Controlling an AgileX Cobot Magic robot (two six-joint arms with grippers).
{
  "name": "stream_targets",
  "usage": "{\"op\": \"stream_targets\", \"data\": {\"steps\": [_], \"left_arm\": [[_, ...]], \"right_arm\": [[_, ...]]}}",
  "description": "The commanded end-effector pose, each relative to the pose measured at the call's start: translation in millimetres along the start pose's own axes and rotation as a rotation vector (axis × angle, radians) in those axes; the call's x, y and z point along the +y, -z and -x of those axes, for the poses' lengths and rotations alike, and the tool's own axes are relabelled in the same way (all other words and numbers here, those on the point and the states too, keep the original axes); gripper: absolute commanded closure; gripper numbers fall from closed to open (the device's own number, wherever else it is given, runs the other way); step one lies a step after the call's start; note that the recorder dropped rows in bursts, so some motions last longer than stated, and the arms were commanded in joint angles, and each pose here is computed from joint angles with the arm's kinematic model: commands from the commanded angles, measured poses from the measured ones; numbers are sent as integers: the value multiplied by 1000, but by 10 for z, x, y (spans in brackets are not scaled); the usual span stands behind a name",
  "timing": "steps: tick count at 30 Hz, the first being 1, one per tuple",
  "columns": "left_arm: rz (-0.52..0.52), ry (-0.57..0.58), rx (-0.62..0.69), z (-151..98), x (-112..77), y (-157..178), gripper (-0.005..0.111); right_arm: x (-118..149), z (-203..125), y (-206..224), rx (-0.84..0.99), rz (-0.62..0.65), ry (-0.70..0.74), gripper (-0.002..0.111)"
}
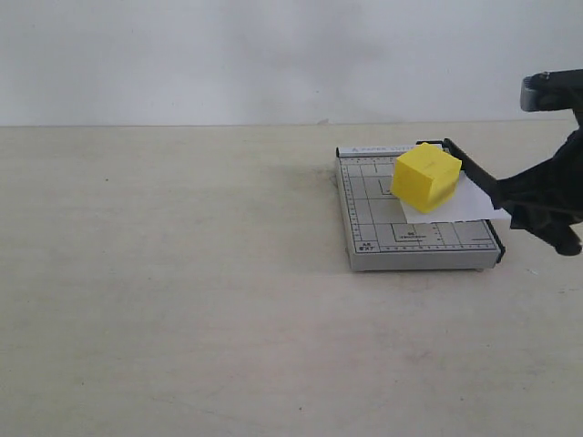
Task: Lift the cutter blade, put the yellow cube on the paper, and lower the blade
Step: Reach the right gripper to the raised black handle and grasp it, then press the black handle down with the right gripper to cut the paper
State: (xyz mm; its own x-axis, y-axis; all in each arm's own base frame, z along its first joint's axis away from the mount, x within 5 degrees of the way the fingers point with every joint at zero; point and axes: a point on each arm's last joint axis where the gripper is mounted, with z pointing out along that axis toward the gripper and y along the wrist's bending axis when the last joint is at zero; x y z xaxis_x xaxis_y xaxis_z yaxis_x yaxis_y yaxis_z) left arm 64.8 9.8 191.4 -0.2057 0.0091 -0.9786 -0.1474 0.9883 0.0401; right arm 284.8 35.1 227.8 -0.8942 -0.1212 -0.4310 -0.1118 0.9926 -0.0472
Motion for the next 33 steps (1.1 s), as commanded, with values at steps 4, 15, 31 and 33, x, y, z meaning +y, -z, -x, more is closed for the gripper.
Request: {"op": "stream_targets", "data": {"steps": [4, 15, 31, 33], "left_arm": [[-3, 12, -14, 5, -2, 1, 102], [-3, 12, -14, 5, -2, 1, 102], [-3, 12, -14, 5, -2, 1, 102], [-3, 12, -14, 5, -2, 1, 102]], "right_arm": [[68, -224, -165, 51, 66, 7, 109], [81, -353, -260, 39, 75, -6, 109], [109, -413, -568, 130, 85, -20, 109], [109, -408, -580, 125, 84, -20, 109]]}}
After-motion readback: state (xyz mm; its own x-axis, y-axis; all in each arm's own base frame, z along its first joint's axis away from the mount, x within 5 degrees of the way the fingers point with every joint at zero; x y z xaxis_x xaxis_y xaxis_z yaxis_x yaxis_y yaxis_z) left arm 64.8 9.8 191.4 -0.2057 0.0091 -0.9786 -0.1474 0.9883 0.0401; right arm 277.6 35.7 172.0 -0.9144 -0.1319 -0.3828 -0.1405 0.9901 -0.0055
